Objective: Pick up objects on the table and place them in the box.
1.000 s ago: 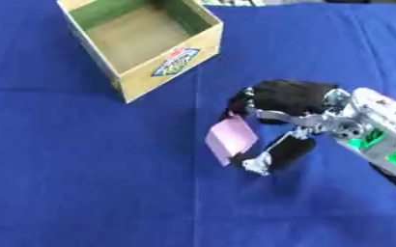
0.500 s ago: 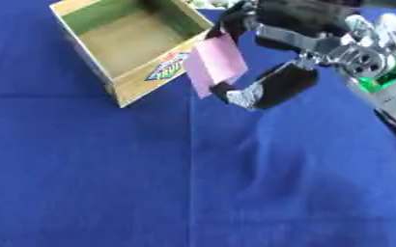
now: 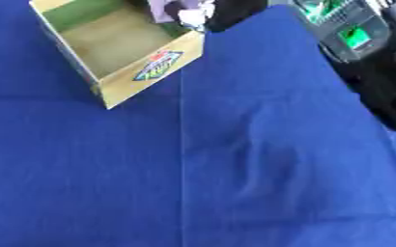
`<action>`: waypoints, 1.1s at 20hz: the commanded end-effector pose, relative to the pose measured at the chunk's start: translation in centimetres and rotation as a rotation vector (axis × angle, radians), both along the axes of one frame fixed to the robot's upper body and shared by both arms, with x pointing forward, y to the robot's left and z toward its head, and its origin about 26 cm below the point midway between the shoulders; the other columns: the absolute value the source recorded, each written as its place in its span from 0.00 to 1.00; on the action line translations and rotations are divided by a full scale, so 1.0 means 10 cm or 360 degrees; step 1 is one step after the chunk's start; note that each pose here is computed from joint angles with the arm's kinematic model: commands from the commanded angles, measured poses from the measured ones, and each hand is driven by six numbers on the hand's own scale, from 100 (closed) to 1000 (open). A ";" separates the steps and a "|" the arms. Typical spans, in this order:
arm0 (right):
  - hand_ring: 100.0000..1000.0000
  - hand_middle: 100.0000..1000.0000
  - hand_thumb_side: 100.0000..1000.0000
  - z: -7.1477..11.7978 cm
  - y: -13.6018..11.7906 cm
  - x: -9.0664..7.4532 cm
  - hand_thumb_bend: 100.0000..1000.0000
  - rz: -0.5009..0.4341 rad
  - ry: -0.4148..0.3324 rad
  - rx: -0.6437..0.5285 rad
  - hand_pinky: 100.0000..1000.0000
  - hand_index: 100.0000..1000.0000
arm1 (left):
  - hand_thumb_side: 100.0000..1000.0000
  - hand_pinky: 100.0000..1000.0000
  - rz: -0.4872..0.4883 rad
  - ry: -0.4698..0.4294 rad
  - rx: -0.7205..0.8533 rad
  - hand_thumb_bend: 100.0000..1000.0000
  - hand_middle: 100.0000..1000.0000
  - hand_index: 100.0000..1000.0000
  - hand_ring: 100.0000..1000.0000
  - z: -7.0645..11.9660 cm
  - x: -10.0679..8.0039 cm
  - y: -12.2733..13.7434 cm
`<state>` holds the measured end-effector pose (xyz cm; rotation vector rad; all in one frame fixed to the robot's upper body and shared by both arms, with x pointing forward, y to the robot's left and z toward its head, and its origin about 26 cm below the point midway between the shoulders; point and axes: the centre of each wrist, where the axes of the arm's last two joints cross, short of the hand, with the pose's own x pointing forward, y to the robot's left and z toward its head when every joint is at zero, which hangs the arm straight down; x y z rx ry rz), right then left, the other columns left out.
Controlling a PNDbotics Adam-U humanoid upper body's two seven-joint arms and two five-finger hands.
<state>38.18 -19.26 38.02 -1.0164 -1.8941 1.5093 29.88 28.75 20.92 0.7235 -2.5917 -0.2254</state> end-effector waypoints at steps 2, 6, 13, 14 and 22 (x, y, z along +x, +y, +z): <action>0.60 0.45 0.43 0.13 0.07 0.26 0.00 -0.0068 -0.0102 0.0043 0.72 0.56 | 0.87 0.67 -0.0046 -0.0061 0.0044 0.47 0.68 0.70 0.72 0.13 -0.01 -0.03; 0.60 0.45 0.43 0.08 0.17 0.52 0.00 -0.0128 -0.0141 0.0052 0.72 0.56 | 0.87 0.67 -0.0085 -0.0092 0.0048 0.47 0.68 0.71 0.72 0.19 0.01 -0.07; 0.61 0.46 0.46 -0.16 0.17 0.77 0.00 -0.0225 -0.0093 0.0090 0.72 0.57 | 0.87 0.67 -0.0112 -0.0114 0.0047 0.47 0.68 0.70 0.71 0.24 0.03 -0.10; 0.61 0.46 0.46 -0.20 0.16 0.81 0.00 -0.0233 -0.0086 0.0093 0.72 0.57 | 0.87 0.67 -0.0113 -0.0115 0.0045 0.47 0.68 0.70 0.71 0.24 0.03 -0.10; 0.67 0.56 0.47 -0.35 0.15 0.93 0.00 -0.0221 -0.0065 0.0040 0.76 0.69 | 0.87 0.67 -0.0123 -0.0121 0.0038 0.46 0.68 0.70 0.71 0.26 0.03 -0.11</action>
